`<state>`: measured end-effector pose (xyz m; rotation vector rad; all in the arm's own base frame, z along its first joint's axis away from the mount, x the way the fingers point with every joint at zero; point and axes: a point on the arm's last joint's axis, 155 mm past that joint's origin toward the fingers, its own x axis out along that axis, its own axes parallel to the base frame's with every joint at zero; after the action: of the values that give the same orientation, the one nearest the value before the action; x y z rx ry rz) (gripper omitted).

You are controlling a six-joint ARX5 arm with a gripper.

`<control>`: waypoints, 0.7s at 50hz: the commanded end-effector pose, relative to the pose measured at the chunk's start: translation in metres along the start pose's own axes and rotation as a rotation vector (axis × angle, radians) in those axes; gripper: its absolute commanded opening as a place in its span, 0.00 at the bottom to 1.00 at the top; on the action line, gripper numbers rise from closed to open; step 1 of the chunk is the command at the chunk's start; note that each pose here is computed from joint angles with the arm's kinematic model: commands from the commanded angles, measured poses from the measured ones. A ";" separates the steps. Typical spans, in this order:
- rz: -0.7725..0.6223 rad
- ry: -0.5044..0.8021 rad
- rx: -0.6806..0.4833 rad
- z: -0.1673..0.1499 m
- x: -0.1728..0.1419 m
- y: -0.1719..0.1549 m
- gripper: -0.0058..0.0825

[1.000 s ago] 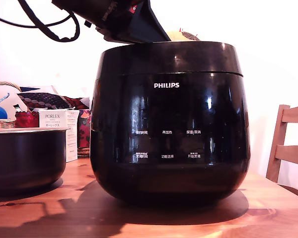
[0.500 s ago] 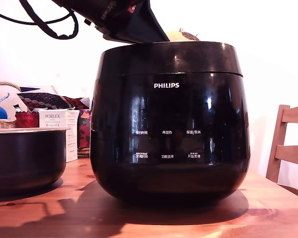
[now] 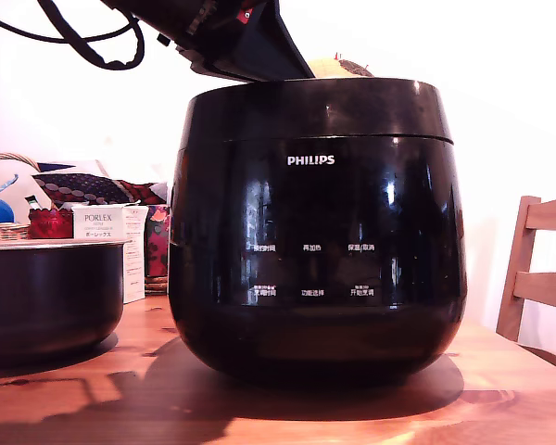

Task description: Open the rice cooker by pressing the large metal button on the top of its lid with medium force

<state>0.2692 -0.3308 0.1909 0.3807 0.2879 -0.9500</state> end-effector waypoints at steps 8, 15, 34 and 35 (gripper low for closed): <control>-0.067 0.410 -0.032 -0.151 0.013 -0.027 0.04; -0.059 0.355 -0.067 -0.126 0.017 -0.023 0.04; -0.028 0.114 -0.114 -0.048 0.010 -0.009 0.04; -0.026 0.108 -0.114 -0.046 0.009 -0.009 0.04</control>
<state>0.2721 -0.3392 0.2117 0.2596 0.2680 -0.9522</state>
